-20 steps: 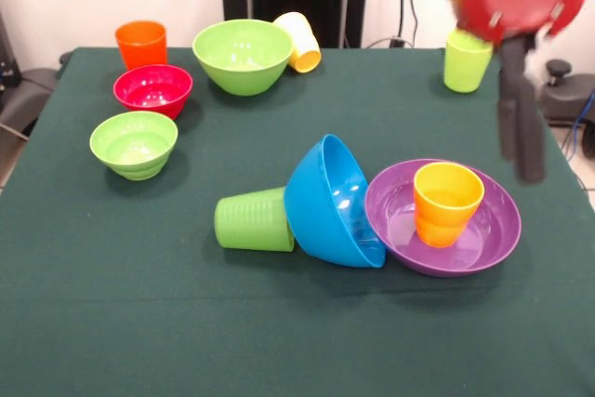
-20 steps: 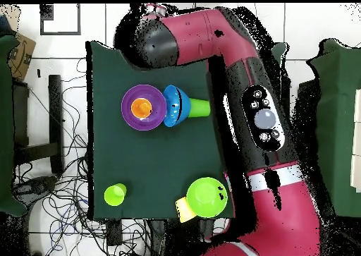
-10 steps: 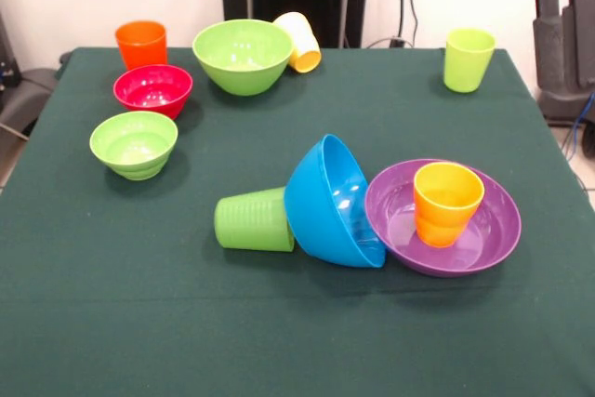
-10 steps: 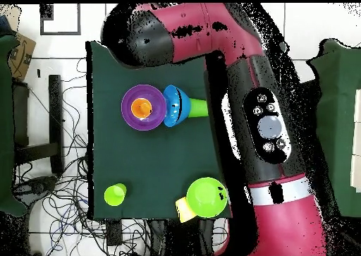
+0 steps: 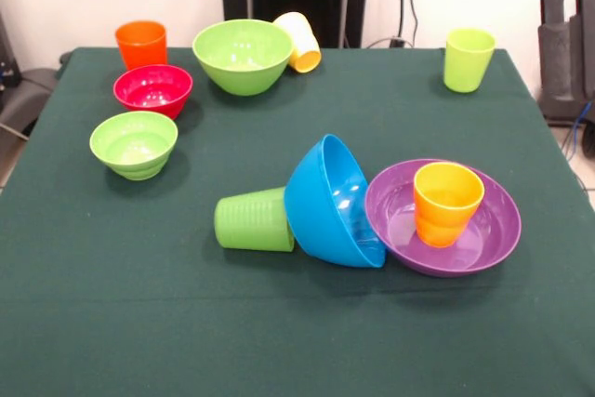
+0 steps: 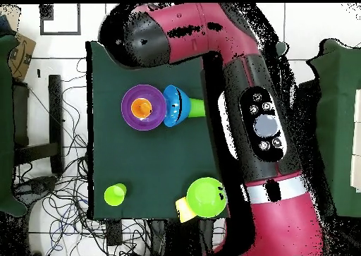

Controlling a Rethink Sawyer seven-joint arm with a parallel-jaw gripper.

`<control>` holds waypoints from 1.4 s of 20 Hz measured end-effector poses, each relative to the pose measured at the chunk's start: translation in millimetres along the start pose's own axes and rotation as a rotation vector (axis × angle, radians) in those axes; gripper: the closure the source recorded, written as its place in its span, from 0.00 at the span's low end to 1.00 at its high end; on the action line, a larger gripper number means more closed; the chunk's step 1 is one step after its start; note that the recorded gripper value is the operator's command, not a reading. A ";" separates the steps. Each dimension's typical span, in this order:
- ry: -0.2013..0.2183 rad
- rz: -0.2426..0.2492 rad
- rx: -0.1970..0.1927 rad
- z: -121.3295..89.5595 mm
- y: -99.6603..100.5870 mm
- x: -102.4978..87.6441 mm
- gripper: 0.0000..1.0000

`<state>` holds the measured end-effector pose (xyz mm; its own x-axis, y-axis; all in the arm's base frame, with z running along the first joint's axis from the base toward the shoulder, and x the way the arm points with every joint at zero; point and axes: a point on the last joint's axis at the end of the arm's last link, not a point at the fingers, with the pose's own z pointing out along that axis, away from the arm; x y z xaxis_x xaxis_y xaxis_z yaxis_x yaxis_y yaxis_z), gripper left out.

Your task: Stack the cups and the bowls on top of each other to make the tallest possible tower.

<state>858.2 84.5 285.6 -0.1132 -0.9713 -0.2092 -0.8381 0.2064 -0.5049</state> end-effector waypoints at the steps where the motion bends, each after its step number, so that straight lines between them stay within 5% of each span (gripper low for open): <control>1: 0.010 -0.017 -0.014 4.1 4.7 0.8 0.00; 4: 0.043 -0.092 -0.062 13.9 17.9 5.7 0.00; 7: 0.102 -0.283 -0.139 24.4 35.7 16.4 0.00; 8: 0.131 -0.408 -0.176 28.8 43.3 23.2 0.00; 10: 0.151 -0.528 -0.210 31.7 48.9 29.0 0.00; 11: 0.168 -0.678 -0.253 33.8 54.7 35.3 0.00; 12: 0.172 -0.745 -0.272 34.2 56.9 37.8 0.00; 14: 0.172 -0.989 -0.345 34.8 64.2 44.7 0.00; 15: 0.159 -1.182 -0.404 34.6 69.1 49.3 0.00; 16: 0.154 -1.243 -0.422 34.4 70.4 50.5 0.00; 18: 0.134 -1.454 -0.483 32.2 73.3 52.2 0.00; 20: 0.122 -1.552 -0.510 29.9 73.8 50.8 0.00; 22: 0.106 -1.732 -0.560 22.7 74.3 41.6 0.00; 25: 0.126 -1.845 -0.580 13.3 73.5 23.0 0.00; 28: 0.162 -1.887 -0.579 5.1 72.9 5.4 0.00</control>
<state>799.2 94.9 243.4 0.9599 0.1206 0.2530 0.0297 -0.9413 0.3362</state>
